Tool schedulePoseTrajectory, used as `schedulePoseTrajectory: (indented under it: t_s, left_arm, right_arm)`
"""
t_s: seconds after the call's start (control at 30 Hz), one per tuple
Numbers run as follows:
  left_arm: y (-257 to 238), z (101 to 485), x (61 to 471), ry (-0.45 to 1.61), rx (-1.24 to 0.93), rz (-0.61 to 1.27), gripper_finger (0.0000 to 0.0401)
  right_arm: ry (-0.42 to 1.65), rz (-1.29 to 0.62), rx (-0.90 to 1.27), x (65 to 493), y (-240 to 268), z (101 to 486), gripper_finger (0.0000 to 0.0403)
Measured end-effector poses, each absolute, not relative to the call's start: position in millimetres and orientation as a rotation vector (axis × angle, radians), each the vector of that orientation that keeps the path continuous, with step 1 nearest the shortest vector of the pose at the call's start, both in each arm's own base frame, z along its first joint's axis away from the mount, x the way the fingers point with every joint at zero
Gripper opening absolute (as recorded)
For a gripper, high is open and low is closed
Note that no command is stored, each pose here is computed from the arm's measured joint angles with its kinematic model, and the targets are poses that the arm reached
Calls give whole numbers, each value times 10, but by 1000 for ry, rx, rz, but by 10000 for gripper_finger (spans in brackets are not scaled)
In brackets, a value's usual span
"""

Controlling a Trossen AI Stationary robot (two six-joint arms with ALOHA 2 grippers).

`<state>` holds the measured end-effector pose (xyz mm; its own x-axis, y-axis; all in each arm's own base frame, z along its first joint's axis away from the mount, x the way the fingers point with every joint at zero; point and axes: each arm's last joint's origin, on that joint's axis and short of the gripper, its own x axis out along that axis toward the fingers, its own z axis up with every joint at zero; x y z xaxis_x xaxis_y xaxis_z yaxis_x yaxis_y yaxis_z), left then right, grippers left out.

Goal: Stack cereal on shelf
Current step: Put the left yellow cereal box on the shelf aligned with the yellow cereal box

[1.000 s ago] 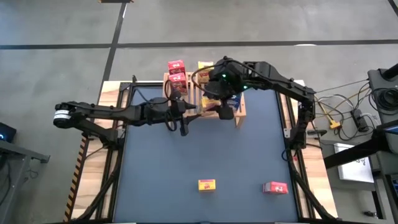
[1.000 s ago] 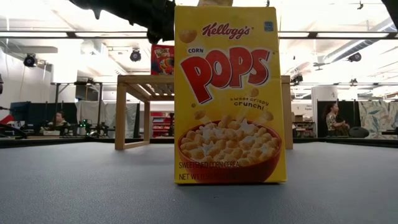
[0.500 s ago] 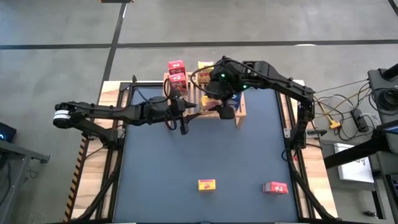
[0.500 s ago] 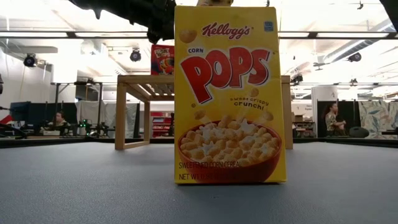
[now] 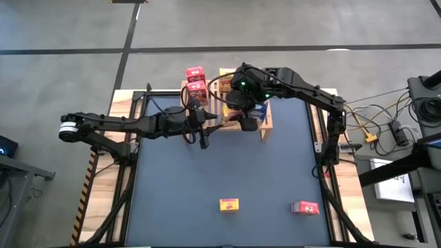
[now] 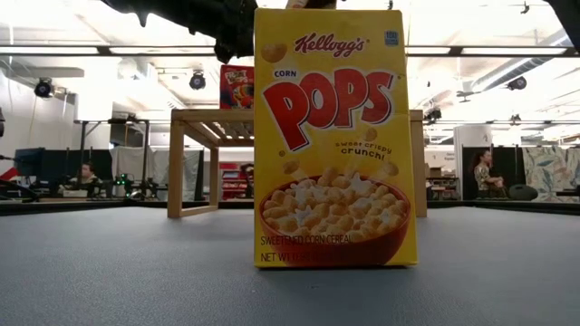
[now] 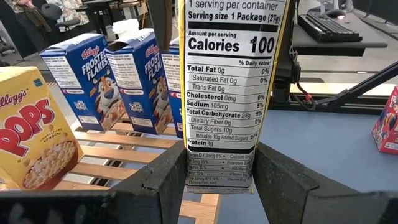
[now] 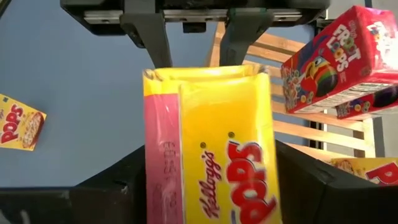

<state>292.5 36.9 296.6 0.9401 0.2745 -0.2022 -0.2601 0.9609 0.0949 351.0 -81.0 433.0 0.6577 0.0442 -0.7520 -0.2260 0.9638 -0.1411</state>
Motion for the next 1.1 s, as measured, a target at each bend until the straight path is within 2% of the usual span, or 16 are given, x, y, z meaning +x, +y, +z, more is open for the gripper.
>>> schedulePoseTrajectory:
  t_s: [0.87,0.97,1.1]
  left_arm:
    - [381,2969,2922,211,38,286,157]
    - [399,2971,2918,209,27,305,167]
    - [404,2992,2898,204,24,317,202]
  right_arm:
    - [844,175,-278,3522,-845,4308,158]
    - [844,173,-279,3522,-849,4308,151]
    - [863,124,-302,3521,-862,4306,146]
